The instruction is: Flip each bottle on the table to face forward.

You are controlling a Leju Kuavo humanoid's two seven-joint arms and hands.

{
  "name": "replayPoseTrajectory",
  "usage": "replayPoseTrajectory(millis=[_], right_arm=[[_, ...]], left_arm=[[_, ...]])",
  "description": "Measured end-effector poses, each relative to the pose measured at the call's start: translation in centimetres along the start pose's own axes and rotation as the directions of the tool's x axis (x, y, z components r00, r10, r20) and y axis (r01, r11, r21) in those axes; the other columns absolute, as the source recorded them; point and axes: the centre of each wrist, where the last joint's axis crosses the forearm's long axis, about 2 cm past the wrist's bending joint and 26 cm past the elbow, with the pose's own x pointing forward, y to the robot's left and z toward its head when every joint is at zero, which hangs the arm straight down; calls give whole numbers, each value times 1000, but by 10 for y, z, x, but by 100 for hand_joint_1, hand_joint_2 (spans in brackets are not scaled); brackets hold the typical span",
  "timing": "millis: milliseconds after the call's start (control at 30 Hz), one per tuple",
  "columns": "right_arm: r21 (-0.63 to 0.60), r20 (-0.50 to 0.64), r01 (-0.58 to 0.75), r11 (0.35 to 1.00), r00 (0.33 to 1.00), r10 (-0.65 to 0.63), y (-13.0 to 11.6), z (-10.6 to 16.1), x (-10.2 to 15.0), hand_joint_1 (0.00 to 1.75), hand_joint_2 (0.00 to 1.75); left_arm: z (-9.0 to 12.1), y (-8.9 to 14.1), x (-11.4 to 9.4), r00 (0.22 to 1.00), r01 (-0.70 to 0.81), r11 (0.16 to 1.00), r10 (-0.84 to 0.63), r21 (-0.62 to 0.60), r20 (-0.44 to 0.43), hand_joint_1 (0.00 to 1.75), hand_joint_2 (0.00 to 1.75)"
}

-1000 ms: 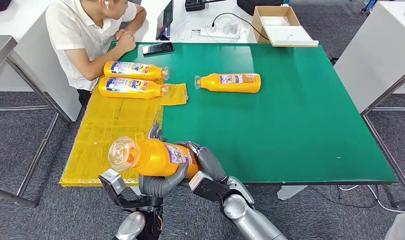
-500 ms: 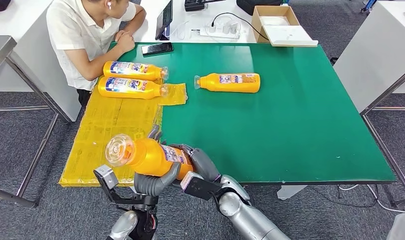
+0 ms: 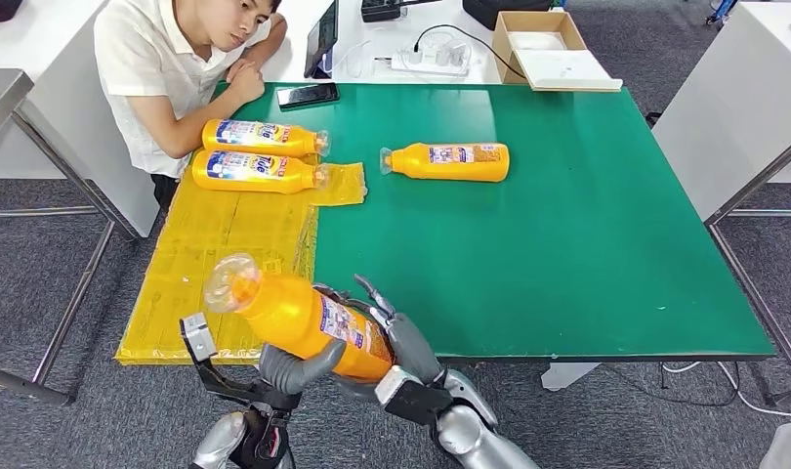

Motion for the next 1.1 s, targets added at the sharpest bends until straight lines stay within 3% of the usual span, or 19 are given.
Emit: replayPoseTrajectory(millis=[100,167,200,267,367,433,533,700,833,967,1000,1100], right_arm=[[-172,-18,32,985,999,-35,-10,34,0,0,0],[-306,-20,13,952,1000,-20,-25,54,3,0,0],[-372,-19,0,928,1000,-8,-33,62,6,0,0],[-515,-5,-24,857,1000,25,-48,75,14,0,0],[-711,20,-41,702,997,78,-68,86,29,0,0],[-795,33,-37,605,994,104,-79,90,37,0,0],[-864,48,-14,504,993,110,-86,94,44,0,0],[-885,78,37,464,994,70,-86,93,44,0,0],[-875,97,71,479,995,29,-84,85,40,0,0],[-856,98,94,508,995,-18,-79,74,32,0,0],[-852,98,97,514,995,-26,-78,72,31,0,0],[-842,94,106,530,994,-49,-74,67,26,0,0]], left_arm=[[8,12,1,984,177,975,-177,132,-13,175,175],[13,24,5,919,385,884,-394,265,-23,175,175],[15,29,8,849,507,795,-527,332,-33,175,175],[17,40,15,637,708,550,-768,443,-64,175,175],[15,57,26,310,845,220,-944,487,-112,175,175],[10,67,32,154,882,75,-979,466,-133,175,175],[-3,81,40,29,897,-55,-983,439,-184,175,175],[-30,103,49,-242,899,-330,-923,289,-299,175,175],[-52,125,49,-311,906,-398,-854,140,-417,175,175],[-64,142,53,-332,925,-381,-801,-4,-498,171,175],[-66,145,55,-334,927,-373,-794,-26,-508,136,175],[-73,152,61,-318,941,-329,-784,-77,-534,9,175]])
